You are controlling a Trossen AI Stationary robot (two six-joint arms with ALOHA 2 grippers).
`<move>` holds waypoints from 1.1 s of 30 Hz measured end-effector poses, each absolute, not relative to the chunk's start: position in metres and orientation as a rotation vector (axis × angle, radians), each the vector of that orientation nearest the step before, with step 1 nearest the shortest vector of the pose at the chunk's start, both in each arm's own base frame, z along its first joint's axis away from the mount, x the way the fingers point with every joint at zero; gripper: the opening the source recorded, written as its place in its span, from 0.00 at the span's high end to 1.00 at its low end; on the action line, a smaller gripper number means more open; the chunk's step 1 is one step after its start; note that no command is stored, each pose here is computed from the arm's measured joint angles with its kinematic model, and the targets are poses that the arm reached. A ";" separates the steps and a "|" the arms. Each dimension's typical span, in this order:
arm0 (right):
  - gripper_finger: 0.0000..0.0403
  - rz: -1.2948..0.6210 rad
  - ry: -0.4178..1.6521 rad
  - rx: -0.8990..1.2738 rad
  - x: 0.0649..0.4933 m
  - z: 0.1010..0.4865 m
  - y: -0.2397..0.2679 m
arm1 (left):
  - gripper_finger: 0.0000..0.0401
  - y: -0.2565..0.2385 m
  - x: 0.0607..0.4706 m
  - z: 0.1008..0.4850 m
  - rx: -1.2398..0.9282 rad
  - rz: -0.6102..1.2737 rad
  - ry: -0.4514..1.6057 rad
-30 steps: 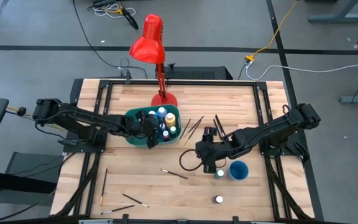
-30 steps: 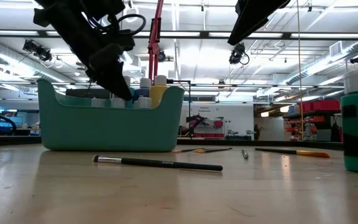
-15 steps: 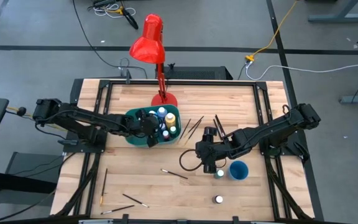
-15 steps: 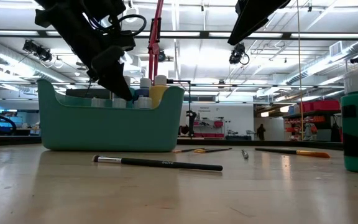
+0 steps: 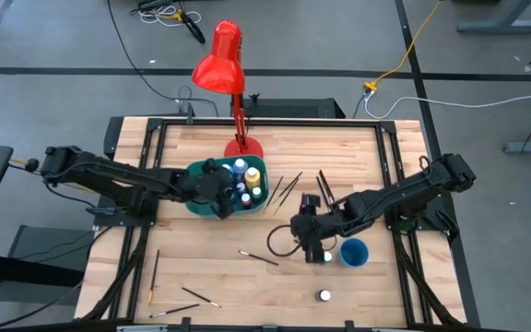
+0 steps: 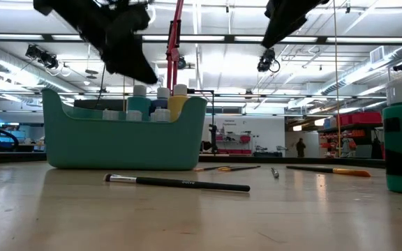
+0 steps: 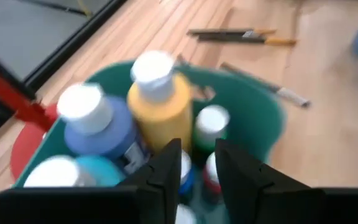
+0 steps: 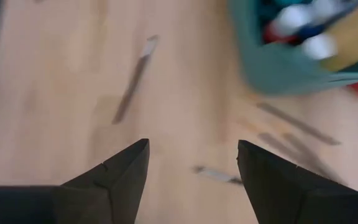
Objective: Pick & Place Paint Supplies
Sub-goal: Put the small light blue paint bottle into the green bin
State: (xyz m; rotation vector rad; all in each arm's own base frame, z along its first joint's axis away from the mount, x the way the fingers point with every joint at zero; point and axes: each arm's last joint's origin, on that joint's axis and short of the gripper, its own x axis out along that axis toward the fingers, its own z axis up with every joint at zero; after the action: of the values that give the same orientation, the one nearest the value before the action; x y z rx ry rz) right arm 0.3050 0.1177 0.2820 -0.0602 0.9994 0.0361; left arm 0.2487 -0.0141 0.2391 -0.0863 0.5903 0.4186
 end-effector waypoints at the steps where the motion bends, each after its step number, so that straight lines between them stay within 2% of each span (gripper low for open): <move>1: 0.38 0.059 1.017 -0.038 0.304 0.281 0.120 | 0.72 -0.017 0.249 0.243 -0.089 0.408 0.575; 7: 0.38 0.167 1.203 0.097 0.287 0.276 0.130 | 0.67 -0.030 0.250 0.253 -0.073 0.361 0.547; 16: 0.38 0.279 1.354 0.014 0.277 0.258 0.153 | 0.64 -0.034 0.249 0.253 -0.080 0.394 0.532; 26: 0.46 0.213 1.498 0.010 0.286 0.228 0.154 | 0.64 -0.034 0.249 0.253 -0.083 0.393 0.525; 33: 0.44 0.193 1.495 -0.011 0.286 0.227 0.154 | 0.65 -0.034 0.249 0.253 -0.058 0.386 0.529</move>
State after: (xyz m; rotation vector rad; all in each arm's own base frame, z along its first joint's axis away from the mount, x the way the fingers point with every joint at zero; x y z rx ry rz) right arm 0.2864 0.1536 0.2266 -0.0108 1.4952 0.1933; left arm 0.2492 -0.0343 0.2534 -0.0577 0.5293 0.3862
